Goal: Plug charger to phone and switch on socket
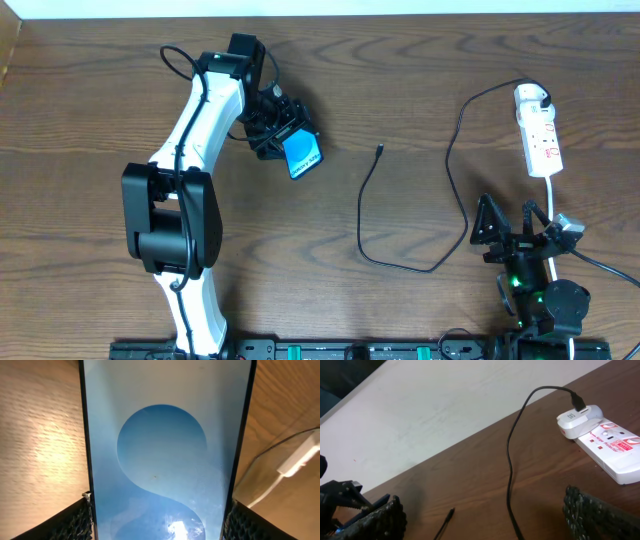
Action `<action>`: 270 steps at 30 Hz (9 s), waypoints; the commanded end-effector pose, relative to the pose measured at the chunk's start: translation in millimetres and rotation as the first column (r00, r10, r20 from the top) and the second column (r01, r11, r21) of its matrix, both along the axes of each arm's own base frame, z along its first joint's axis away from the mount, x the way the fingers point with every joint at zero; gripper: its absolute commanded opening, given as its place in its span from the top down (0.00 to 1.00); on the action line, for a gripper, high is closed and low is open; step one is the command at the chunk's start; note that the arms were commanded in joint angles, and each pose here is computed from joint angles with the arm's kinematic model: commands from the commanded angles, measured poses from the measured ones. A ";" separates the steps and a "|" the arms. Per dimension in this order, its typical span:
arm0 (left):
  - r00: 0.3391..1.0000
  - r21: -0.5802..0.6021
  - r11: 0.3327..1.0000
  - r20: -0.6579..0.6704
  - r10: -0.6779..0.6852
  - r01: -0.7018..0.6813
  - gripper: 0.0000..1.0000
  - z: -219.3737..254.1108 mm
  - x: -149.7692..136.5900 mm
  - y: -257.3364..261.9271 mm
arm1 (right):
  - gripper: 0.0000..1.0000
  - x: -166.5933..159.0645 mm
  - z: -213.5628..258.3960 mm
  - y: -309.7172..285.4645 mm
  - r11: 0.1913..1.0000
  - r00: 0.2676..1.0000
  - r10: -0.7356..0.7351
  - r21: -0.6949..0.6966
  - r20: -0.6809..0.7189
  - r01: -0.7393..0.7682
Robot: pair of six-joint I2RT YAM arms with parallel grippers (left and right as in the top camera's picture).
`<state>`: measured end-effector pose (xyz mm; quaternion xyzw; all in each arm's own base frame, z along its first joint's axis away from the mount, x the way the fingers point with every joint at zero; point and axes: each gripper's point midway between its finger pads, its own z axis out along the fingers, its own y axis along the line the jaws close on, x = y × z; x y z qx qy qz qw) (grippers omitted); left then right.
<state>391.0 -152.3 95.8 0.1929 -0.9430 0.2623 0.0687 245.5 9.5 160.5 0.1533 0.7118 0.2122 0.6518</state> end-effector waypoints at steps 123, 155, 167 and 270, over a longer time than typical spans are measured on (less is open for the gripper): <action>0.798 -0.166 0.847 -0.463 0.385 -0.505 0.27 46.9 -2.0 -39.9 | 0.15 144.4 92.3 168.0 0.840 0.724 0.524 0.132 -0.449 -0.526; 0.809 -0.174 0.853 -0.454 0.374 -0.492 0.27 47.3 -2.2 -45.3 | 0.43 131.9 15.8 291.1 0.771 0.526 0.595 0.247 -0.607 -0.588; 0.809 -0.174 0.853 -0.454 0.374 -0.492 0.27 47.3 -2.2 -45.3 | 0.58 129.8 -2.9 292.8 0.815 0.544 0.521 0.193 -0.658 -0.547; 0.882 -0.636 0.683 0.006 0.472 -0.361 0.93 137.1 130.7 -67.8 | 0.98 218.4 124.6 266.0 0.394 0.759 0.597 0.919 -0.260 0.005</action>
